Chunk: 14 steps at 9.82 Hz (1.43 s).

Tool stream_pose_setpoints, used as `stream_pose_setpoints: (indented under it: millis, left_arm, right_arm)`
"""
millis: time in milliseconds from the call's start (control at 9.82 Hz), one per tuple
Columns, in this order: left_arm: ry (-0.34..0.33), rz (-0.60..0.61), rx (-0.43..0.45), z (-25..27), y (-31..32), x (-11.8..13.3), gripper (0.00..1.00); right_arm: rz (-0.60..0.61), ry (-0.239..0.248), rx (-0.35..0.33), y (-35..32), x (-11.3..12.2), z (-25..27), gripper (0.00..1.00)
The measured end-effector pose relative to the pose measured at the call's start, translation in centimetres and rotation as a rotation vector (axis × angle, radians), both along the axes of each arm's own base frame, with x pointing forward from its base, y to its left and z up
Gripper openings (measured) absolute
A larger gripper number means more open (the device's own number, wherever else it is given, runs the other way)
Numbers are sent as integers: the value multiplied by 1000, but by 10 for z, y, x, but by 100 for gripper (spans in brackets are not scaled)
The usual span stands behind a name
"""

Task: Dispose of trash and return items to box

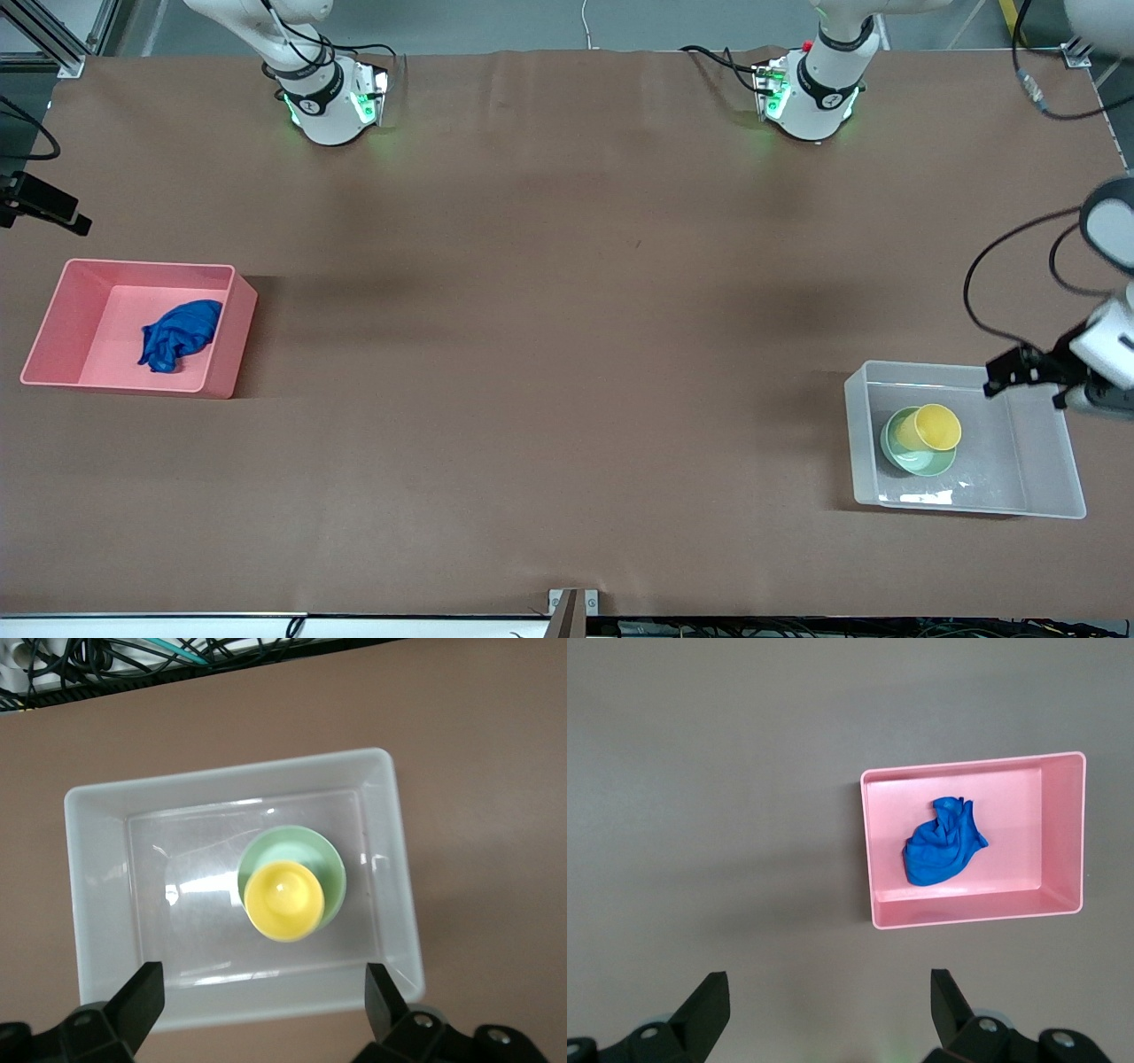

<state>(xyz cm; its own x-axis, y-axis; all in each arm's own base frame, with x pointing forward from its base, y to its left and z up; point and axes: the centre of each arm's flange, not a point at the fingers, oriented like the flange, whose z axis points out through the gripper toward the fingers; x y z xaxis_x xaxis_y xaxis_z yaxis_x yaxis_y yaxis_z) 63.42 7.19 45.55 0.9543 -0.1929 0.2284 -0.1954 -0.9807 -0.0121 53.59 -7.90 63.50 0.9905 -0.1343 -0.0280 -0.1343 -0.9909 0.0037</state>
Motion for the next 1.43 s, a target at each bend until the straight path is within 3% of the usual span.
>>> stream_pose_setpoints:
  millis: [306, 611, 917, 1426]
  left_arm:
    - [57, -26, 9, 64, -69, -60, 100]
    - [115, 60, 2, 148, -113, -96, 100]
    - [140, 94, -2, 216, -111, -100, 100]
    - [215, 142, -2, 197, -112, -85, 97]
  right_arm:
    - [0, -28, -25, -3, 3, 2, 100]
    - [3, -15, -23, -1, 2, 1, 100]
    - [5, -12, -23, 0, 2, 1, 100]
    - [6, -2, -22, 1, 1, 0, 100]
